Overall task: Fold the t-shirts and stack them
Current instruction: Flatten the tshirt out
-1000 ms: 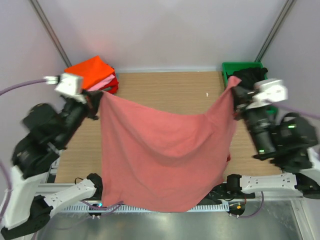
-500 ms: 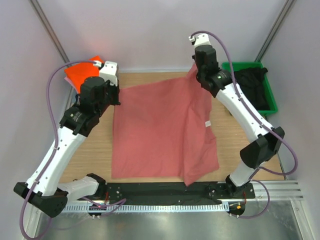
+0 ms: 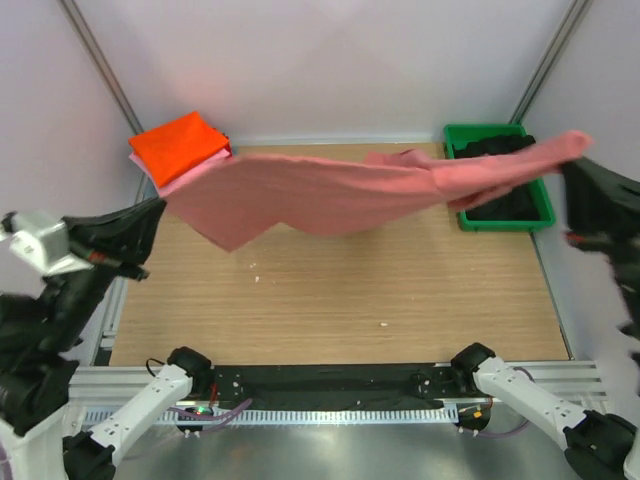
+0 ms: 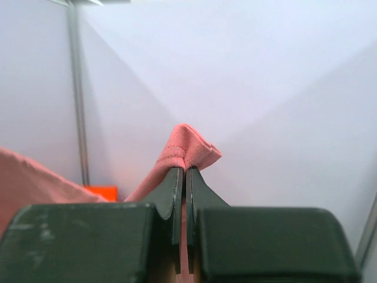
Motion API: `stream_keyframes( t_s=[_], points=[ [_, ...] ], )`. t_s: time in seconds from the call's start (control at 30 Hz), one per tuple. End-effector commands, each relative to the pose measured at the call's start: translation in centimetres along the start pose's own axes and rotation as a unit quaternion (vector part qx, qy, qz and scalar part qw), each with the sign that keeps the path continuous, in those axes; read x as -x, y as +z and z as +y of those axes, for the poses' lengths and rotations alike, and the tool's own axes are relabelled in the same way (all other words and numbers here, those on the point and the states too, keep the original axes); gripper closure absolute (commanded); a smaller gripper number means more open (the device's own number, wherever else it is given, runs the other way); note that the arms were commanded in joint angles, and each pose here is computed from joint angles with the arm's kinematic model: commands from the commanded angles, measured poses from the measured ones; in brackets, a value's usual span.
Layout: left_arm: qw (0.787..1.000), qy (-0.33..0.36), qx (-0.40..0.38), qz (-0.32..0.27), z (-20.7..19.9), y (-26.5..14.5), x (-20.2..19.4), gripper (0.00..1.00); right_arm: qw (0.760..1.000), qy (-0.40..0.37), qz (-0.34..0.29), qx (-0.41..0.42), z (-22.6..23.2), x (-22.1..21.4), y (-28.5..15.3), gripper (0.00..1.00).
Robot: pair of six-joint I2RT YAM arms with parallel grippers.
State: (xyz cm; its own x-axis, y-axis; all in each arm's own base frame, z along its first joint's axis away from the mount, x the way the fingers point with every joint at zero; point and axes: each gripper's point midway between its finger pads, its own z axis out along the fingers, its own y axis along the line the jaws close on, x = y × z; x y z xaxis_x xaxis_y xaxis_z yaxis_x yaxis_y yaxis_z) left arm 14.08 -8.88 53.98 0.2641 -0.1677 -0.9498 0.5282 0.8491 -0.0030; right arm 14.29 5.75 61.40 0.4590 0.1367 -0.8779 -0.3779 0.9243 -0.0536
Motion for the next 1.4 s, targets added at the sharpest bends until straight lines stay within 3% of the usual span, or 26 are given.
stream_keyframes(
  t_s=[0.0,0.03,0.13,0.27,0.4,0.5,0.63,0.67,0.7,0.77,0.87,0.9,1.0,1.07,1.1,1.13,1.17,1.2,1.23,1.27,1.3,1.37],
  points=[
    [0.998,-0.006,-0.046,-0.050,-2.0,-3.4,4.1,1.00,0.996,0.015,-0.042,0.076,1.9,4.8,-3.7,0.99],
    [0.997,-0.006,-0.047,-0.061,-2.2,-4.4,5.0,1.00,0.994,0.017,-0.078,0.078,1.5,7.9,-5.7,0.99],
    [0.994,-0.003,-0.051,-0.099,-2.6,-7.5,8.1,1.00,0.989,0.019,-0.124,0.079,0.9,11.9,-9.5,0.99],
    [0.990,0.007,-0.059,-0.130,-3.1,-10.1,11.1,1.00,0.986,0.009,-0.153,0.070,0.0,14.4,-12.0,0.99],
    [0.987,0.015,-0.080,-0.139,-3.9,-10.9,12.7,1.00,0.983,-0.009,-0.159,0.087,0.7,15.0,-11.8,0.99],
    [0.991,0.017,-0.080,-0.110,-3.7,-9.0,11.4,1.00,0.989,-0.029,-0.110,0.090,1.4,12.1,-7.9,0.99],
    [0.999,0.024,-0.006,-0.038,-0.5,-4.1,6.5,1.00,0.998,-0.065,0.019,0.015,-0.3,2.6,0.5,0.99],
    [1.000,0.028,0.004,0.009,0.2,-1.3,3.1,1.00,0.994,-0.088,0.066,-0.025,-1.4,-1.5,3.3,0.99],
    [0.999,0.031,0.019,0.030,0.9,0.0,1.5,1.00,0.992,-0.097,0.069,-0.044,-2.0,-1.8,4.1,0.99],
    [0.992,0.035,0.069,0.095,3.1,3.7,-3.5,1.00,0.977,-0.129,0.154,-0.074,-2.5,-9.6,7.8,0.99],
    [0.972,0.067,0.122,0.190,6.0,7.9,-11.9,1.00,0.948,-0.182,0.235,-0.112,-3.6,-19.4,11.1,0.99],
    [0.957,0.074,0.140,0.241,7.5,10.3,-16.3,1.00,0.933,-0.187,0.283,-0.120,-4.0,-25.8,12.7,0.99],
    [0.919,0.053,0.191,0.340,12.6,13.2,-26.0,1.00,0.909,-0.163,0.356,-0.140,-5.6,-37.7,14.8,0.99],
    [0.899,0.031,0.220,0.376,15.4,14.3,-30.0,0.92,0.888,-0.150,0.398,-0.178,-8.3,-43.1,15.1,0.88],
    [0.871,0.011,0.249,0.424,17.8,14.3,-34.7,0.87,0.872,-0.148,0.427,-0.187,-9.2,-47.3,16.1,0.88],
    [0.871,0.009,0.259,0.418,18.9,15.8,-34.3,0.87,0.867,-0.135,0.434,-0.204,-10.3,-48.8,16.5,0.70],
    [0.859,0.005,0.264,0.439,19.5,15.8,-35.5,0.82,0.857,-0.134,0.451,-0.209,-10.9,-50.3,16.7,0.54],
    [0.849,0.009,0.277,0.449,20.3,16.2,-36.2,0.73,0.864,-0.129,0.436,-0.218,-11.4,-49.7,18.9,0.39],
    [0.847,0.003,0.282,0.451,20.8,17.6,-36.5,0.55,0.850,-0.131,0.462,-0.217,-11.6,-53.1,18.8,0.06],
    [0.843,-0.001,0.286,0.456,21.0,17.9,-36.6,0.50,0.832,-0.142,0.485,-0.230,-12.1,-54.1,18.3,0.01],
    [0.837,-0.006,0.290,0.464,20.9,17.7,-36.6,0.42,0.841,-0.139,0.459,-0.250,-12.7,-52.0,20.5,0.00],
    [0.843,-0.024,0.309,0.440,20.8,17.8,-34.9,0.36,0.822,-0.145,0.485,-0.260,-13.0,-53.3,19.8,0.00]
  ],
)
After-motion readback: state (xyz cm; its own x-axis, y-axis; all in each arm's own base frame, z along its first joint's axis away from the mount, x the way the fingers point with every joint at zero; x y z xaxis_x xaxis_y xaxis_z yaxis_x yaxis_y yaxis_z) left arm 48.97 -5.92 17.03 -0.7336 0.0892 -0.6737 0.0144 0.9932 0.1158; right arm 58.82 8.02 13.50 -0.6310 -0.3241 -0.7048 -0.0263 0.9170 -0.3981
